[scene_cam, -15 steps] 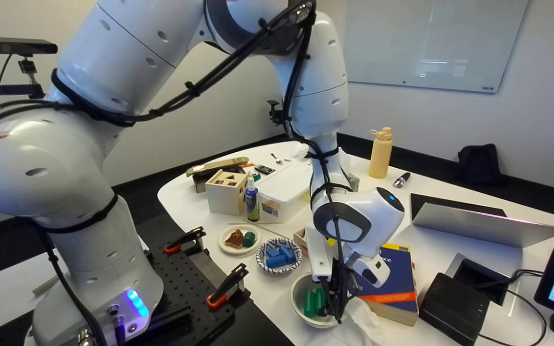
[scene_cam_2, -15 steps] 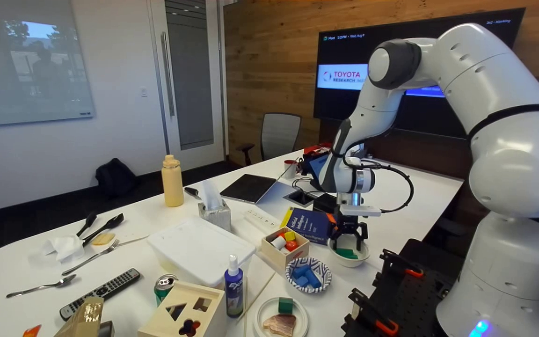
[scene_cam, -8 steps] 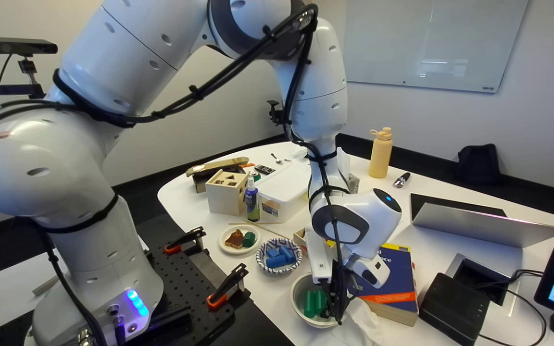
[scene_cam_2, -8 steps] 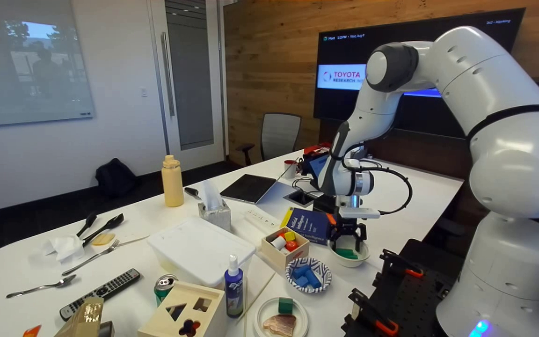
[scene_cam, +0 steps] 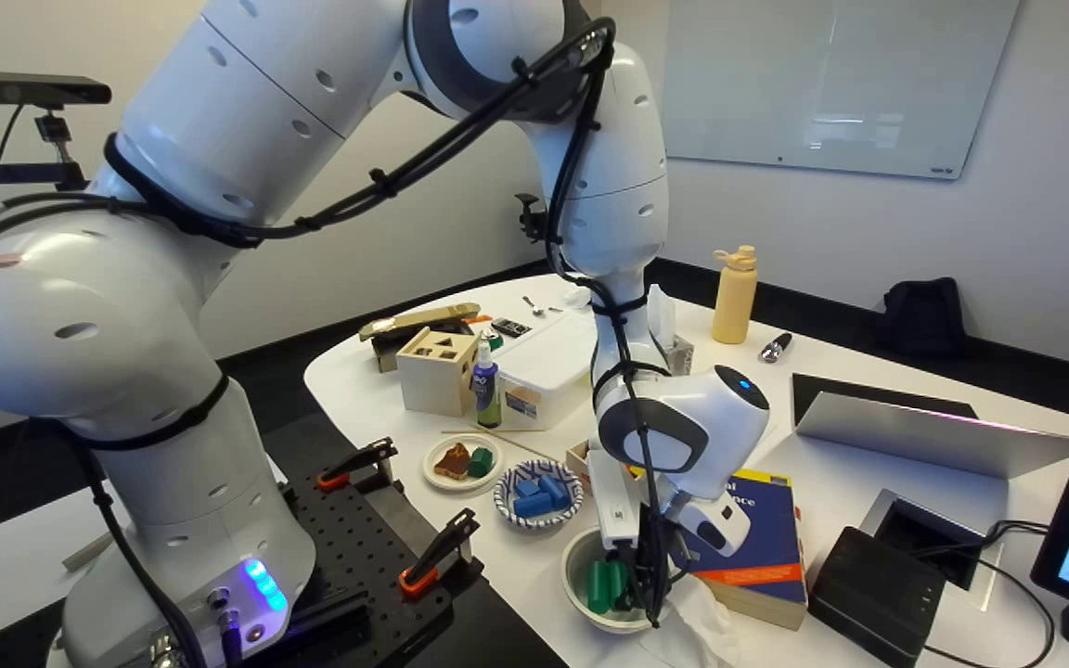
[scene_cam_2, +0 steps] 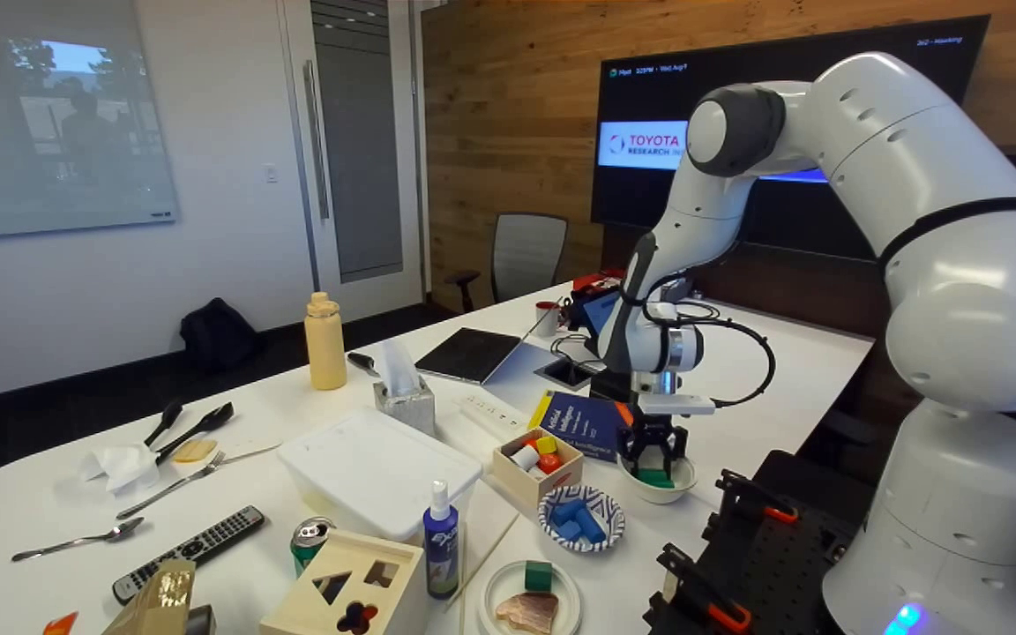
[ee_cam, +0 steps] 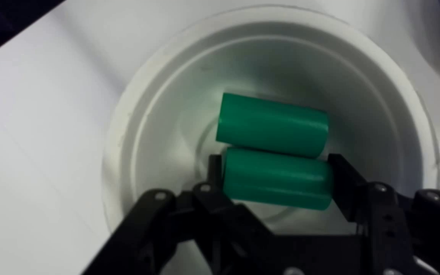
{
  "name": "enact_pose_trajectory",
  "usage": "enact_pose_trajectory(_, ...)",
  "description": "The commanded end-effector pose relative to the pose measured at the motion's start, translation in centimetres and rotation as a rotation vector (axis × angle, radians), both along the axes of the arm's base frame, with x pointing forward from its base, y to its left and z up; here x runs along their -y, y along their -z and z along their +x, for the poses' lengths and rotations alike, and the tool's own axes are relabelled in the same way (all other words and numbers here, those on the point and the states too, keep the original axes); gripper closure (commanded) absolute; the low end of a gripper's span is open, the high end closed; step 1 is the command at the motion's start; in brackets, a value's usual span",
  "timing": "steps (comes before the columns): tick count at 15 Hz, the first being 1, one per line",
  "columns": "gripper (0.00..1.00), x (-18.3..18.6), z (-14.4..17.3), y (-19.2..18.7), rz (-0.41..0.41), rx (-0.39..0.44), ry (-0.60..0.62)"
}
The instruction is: Put the yellow block from the white bowl in the box then put the green blocks on the white plate.
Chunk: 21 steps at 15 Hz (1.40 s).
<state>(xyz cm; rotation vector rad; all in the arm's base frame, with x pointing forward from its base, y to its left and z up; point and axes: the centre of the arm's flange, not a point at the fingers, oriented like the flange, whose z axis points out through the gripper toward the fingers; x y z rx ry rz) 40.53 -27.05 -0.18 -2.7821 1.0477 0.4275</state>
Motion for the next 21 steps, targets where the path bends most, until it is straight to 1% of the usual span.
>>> enact_pose_trajectory(1,0.56,-0.4,-0.1,-2.0,-0.014,-0.018,0.008)
enact_pose_trajectory(6,0.56,-1.3,-0.2,-6.3,-0.030,0.001,-0.045)
enact_pose_trajectory(9,0.56,-4.0,-0.2,-9.4,0.013,0.018,-0.138)
enact_pose_trajectory(12,0.56,-8.7,-0.3,-12.3,0.060,0.022,-0.256)
enact_pose_trajectory(14,0.56,-12.5,-0.1,-13.4,0.089,0.021,-0.347)
enact_pose_trajectory(17,0.56,-19.3,1.0,-12.8,0.114,0.065,-0.504)
enact_pose_trajectory(21,0.56,-27.8,3.2,-10.6,0.128,0.075,-0.678)
